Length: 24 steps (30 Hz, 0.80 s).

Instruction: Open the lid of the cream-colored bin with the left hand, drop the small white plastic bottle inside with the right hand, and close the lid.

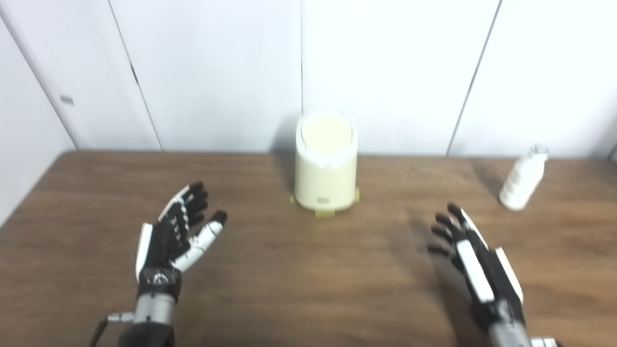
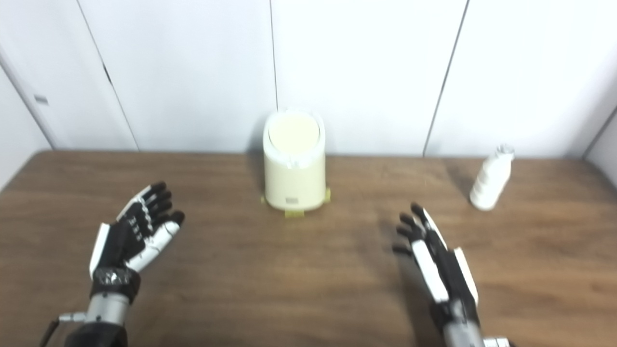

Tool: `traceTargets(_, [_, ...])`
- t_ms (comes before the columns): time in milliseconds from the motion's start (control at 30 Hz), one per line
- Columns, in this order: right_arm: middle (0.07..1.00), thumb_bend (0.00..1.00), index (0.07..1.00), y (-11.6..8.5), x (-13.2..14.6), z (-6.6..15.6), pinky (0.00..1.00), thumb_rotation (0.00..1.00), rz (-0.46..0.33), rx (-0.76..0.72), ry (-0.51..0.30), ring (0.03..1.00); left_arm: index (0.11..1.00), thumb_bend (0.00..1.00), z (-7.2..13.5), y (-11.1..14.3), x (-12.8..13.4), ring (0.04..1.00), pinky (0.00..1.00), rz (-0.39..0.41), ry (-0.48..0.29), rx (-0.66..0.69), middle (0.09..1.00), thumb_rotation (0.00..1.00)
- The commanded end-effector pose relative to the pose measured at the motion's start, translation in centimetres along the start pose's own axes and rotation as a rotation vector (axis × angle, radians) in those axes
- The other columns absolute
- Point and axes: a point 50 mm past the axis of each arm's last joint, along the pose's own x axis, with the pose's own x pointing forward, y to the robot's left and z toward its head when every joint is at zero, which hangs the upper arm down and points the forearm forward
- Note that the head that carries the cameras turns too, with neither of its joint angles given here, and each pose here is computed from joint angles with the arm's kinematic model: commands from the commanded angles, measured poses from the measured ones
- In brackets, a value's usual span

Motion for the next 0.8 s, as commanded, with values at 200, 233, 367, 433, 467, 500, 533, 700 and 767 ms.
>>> traceTargets(200, [0.860, 0.46, 0.937, 0.1, -0.5, -0.1, 0.69, 0.88, -0.014, -0.022, -0.055, 0.822, 0.865, 0.76, 2.8, -0.8, 3.0, 0.813, 0.80, -0.016, -0.110, 0.046, 0.824, 0.36])
traceTargets(233, [0.860, 0.45, 0.937, 0.2, -0.5, -0.2, 0.69, 0.87, -0.015, -0.017, -0.053, 0.822, 0.868, 0.76, 2.9, -0.8, 3.3, 0.814, 0.80, -0.020, -0.113, 0.053, 0.825, 0.36])
traceTargets(367, [0.859, 0.46, 0.935, 0.4, -0.6, -0.8, 0.69, 0.85, -0.019, -0.013, -0.050, 0.823, 0.874, 0.75, 3.8, -1.3, 4.8, 0.820, 0.83, -0.039, -0.135, 0.101, 0.836, 0.37])
traceTargets(433, [0.861, 0.45, 0.938, 0.4, -0.7, -1.0, 0.69, 0.85, -0.019, -0.019, -0.055, 0.824, 0.874, 0.76, 4.4, -1.5, 5.6, 0.801, 0.78, -0.050, -0.150, 0.131, 0.833, 0.37])
traceTargets(467, [0.859, 0.45, 0.937, 0.5, -0.7, -1.2, 0.68, 0.85, -0.018, -0.026, -0.056, 0.820, 0.873, 0.77, 4.6, -1.7, 6.0, 0.794, 0.77, -0.059, -0.157, 0.143, 0.831, 0.37])
traceTargets(500, [0.861, 0.44, 0.939, 0.5, -0.7, -1.3, 0.68, 0.86, -0.018, -0.028, -0.057, 0.820, 0.873, 0.77, 4.9, -1.9, 6.5, 0.787, 0.75, -0.071, -0.162, 0.148, 0.830, 0.36])
traceTargets(533, [0.863, 0.44, 0.940, 0.6, -0.7, -1.3, 0.68, 0.86, -0.020, -0.023, -0.055, 0.822, 0.874, 0.76, 5.1, -2.0, 6.9, 0.786, 0.75, -0.080, -0.165, 0.149, 0.831, 0.35])
traceTargets(700, [0.869, 0.43, 0.936, 1.0, -0.7, -1.5, 0.69, 0.81, -0.025, 0.006, -0.054, 0.828, 0.867, 0.77, 6.0, -2.6, 8.8, 0.796, 0.74, -0.117, -0.173, 0.142, 0.829, 0.29])
traceTargets(767, [0.870, 0.42, 0.936, 1.2, -0.6, -1.5, 0.69, 0.80, -0.023, 0.010, -0.059, 0.828, 0.869, 0.77, 6.3, -2.8, 9.5, 0.801, 0.74, -0.133, -0.175, 0.142, 0.833, 0.27])
